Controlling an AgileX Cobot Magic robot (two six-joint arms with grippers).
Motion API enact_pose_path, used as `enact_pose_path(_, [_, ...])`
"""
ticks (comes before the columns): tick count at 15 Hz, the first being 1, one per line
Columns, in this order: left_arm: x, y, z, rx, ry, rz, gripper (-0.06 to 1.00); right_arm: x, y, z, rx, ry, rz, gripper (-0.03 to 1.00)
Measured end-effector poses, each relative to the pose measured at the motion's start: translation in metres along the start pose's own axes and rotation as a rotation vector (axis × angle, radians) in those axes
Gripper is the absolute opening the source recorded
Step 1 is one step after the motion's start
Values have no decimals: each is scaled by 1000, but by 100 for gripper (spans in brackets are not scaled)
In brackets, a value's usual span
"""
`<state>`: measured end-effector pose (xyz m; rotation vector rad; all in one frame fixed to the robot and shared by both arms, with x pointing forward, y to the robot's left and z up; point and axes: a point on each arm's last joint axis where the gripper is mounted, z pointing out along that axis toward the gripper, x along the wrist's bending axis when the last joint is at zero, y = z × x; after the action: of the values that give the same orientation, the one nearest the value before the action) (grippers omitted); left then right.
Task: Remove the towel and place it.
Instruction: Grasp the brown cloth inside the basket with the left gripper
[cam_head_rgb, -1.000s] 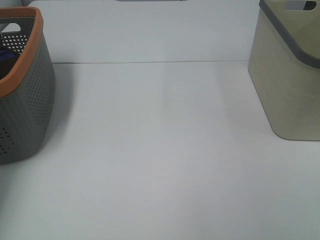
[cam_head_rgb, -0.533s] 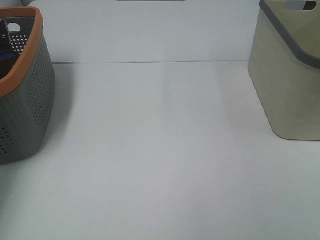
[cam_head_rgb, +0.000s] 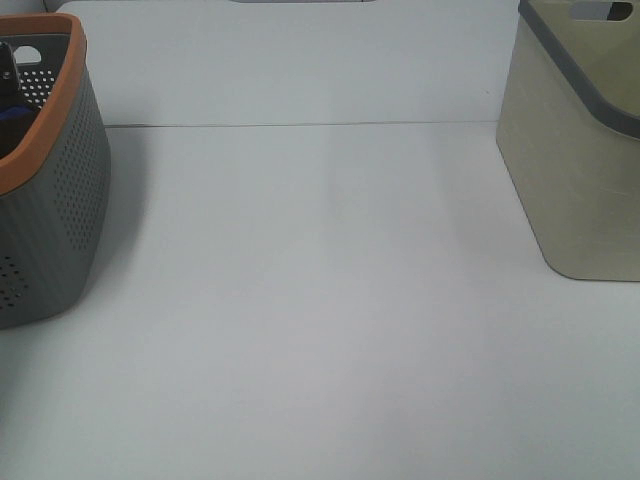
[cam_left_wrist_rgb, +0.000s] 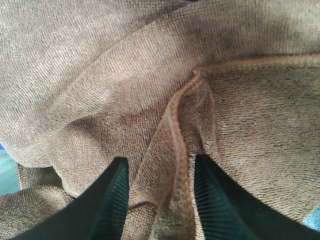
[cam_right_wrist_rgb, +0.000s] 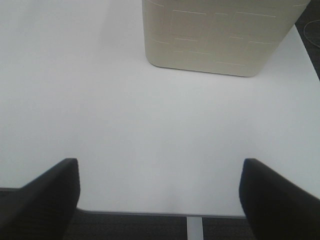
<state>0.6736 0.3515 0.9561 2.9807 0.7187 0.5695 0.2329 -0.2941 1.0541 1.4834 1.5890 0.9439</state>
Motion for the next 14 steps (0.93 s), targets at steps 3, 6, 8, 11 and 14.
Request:
enact_pose_path(3, [-2,-1,0,10,-26,20,20,0,0,0,0,0,0,85])
enact_pose_path(6, [-4,-1,0,15,-40,30,0,0,0,0,0,0,0,85])
enact_pose_path(8, [-4,0,0,6,-44,-15,0,0,0,0,0,0,0,85])
enact_pose_path(11, [1,4,0,-49,7,-211,0,0,0,0,0,0,0,85])
enact_pose_path(14, [5,5,-2,-63,43,-235,0,0,0,0,0,0,0,85])
